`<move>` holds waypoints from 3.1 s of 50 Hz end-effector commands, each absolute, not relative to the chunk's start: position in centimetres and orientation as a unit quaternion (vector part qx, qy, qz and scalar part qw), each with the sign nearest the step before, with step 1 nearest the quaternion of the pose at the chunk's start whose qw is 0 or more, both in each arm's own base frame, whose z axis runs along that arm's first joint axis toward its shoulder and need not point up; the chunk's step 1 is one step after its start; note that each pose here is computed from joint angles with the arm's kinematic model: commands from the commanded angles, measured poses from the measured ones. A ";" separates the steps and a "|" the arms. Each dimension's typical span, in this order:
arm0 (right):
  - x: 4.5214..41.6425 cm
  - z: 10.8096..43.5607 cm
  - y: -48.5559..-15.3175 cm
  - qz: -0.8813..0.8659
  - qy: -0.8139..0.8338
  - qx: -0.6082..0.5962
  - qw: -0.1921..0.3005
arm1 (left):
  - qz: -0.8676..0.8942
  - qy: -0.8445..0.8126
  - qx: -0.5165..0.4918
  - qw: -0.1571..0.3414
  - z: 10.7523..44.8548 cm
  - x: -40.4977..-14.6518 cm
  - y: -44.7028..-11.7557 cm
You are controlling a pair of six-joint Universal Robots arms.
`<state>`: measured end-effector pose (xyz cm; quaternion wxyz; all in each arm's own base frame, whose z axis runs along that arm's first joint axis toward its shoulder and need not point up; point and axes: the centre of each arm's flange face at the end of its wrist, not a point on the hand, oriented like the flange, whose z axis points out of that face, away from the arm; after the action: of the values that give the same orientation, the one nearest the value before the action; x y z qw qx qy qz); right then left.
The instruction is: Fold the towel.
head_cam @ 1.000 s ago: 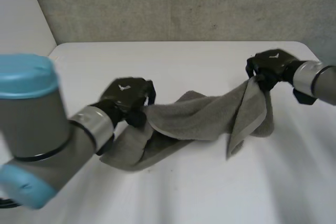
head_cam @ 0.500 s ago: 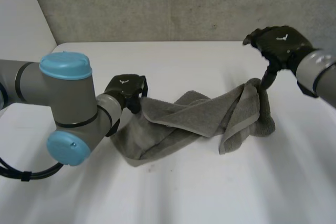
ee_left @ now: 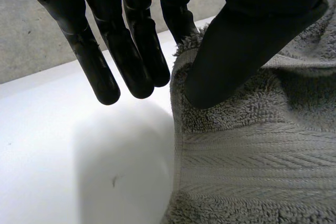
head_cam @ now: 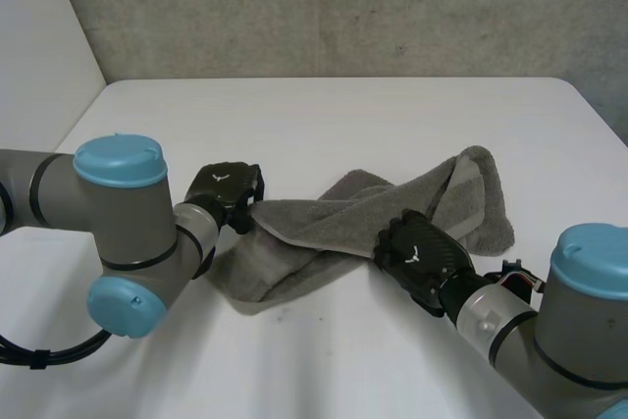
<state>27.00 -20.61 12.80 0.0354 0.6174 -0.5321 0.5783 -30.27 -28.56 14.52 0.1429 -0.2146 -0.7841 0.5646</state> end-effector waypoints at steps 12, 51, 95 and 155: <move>27.2 11.4 -23.6 0.616 -0.461 0.623 0.141 | 0.565 -0.783 -0.217 0.146 13.2 -30.5 -28.9; 13.0 23.4 -31.1 0.655 -0.730 0.187 -0.057 | 0.605 -0.749 -0.217 0.163 12.2 -31.5 -29.5; 25.9 44.9 -41.5 0.930 -0.316 0.186 -0.010 | 0.920 -0.372 -0.085 0.086 41.4 -30.6 -39.0; 23.0 12.4 -26.8 0.613 -0.646 0.452 -0.054 | 0.639 -0.758 -0.130 -0.006 15.5 -21.1 -29.4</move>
<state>22.81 -27.34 13.25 -0.0787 0.4176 -0.6620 0.6174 -21.28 -29.10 15.49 -0.0046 -0.1338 -0.7617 0.6339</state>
